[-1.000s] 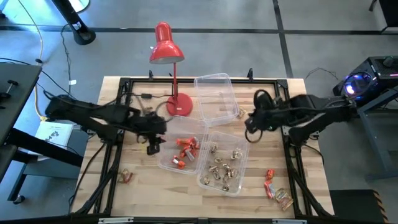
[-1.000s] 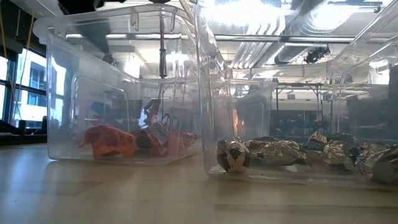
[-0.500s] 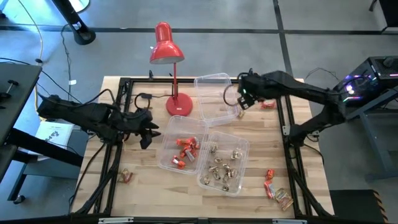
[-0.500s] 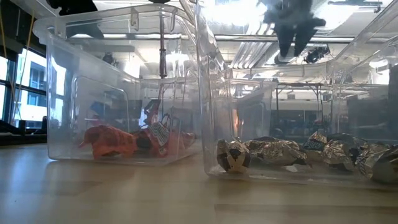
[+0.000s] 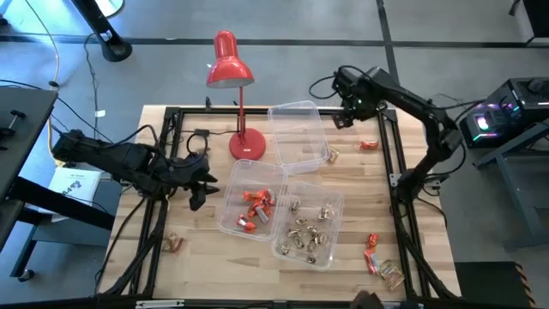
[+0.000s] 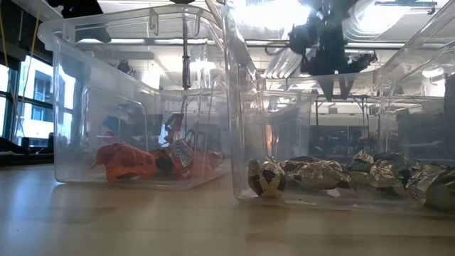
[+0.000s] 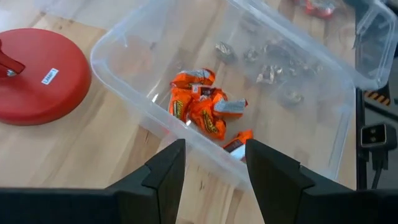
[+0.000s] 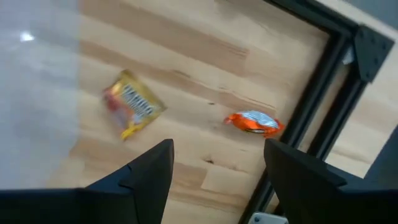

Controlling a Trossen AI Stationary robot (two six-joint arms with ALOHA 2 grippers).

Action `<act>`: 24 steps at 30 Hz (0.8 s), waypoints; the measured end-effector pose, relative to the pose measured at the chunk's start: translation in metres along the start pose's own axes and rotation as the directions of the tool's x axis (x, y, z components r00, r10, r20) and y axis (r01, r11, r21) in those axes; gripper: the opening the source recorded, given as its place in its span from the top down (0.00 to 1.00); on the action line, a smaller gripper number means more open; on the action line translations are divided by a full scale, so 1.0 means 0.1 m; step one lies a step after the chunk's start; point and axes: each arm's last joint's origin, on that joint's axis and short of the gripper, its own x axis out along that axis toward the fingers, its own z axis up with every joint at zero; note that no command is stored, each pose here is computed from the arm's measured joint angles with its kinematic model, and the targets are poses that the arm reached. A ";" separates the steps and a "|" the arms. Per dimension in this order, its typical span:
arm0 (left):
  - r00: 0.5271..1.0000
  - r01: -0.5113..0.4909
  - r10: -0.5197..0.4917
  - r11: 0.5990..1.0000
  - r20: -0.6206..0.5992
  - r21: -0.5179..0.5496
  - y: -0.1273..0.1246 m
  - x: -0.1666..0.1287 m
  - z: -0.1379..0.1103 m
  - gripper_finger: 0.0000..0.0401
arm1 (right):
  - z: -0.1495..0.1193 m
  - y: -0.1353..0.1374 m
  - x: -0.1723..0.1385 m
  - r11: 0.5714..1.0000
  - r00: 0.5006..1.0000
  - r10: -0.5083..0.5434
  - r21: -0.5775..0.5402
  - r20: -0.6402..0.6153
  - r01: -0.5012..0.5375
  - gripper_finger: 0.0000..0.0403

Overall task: Sort candy
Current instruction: Put the orange chocolate bar into the bottom left transparent bin

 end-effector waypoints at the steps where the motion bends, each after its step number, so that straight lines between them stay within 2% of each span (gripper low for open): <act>1: 1.000 0.001 -0.001 1.000 -0.006 0.008 0.00 0.00 -0.01 0.60 | 0.05 -0.05 0.06 0.999 1.000 -0.008 0.033 -0.018 0.009 0.39; 6: 0.999 -0.003 0.004 1.000 -0.043 0.030 -0.01 -0.01 -0.05 0.60 | 0.14 -0.22 0.43 0.987 0.992 -0.045 0.149 -0.115 0.062 0.39; 10: 0.998 0.008 -0.005 0.999 -0.055 0.042 -0.03 -0.01 -0.07 0.60 | -0.09 -0.26 0.85 0.980 0.968 -0.059 0.171 -0.245 0.103 0.39; 12: 0.999 0.011 -0.008 0.999 -0.050 0.049 -0.03 -0.01 -0.07 0.60 | -0.18 -0.29 1.02 0.977 0.962 -0.050 0.185 -0.268 0.102 0.39; 19: 0.999 0.012 -0.010 0.999 -0.044 0.053 -0.03 -0.01 -0.06 0.60 | -0.35 -0.28 1.44 0.949 0.983 -0.011 0.309 -0.182 0.068 0.39; 24: 0.999 0.012 -0.010 0.999 -0.043 0.044 -0.03 -0.01 -0.06 0.60 | -0.36 -0.26 1.62 0.921 0.996 0.006 0.389 -0.089 0.029 0.39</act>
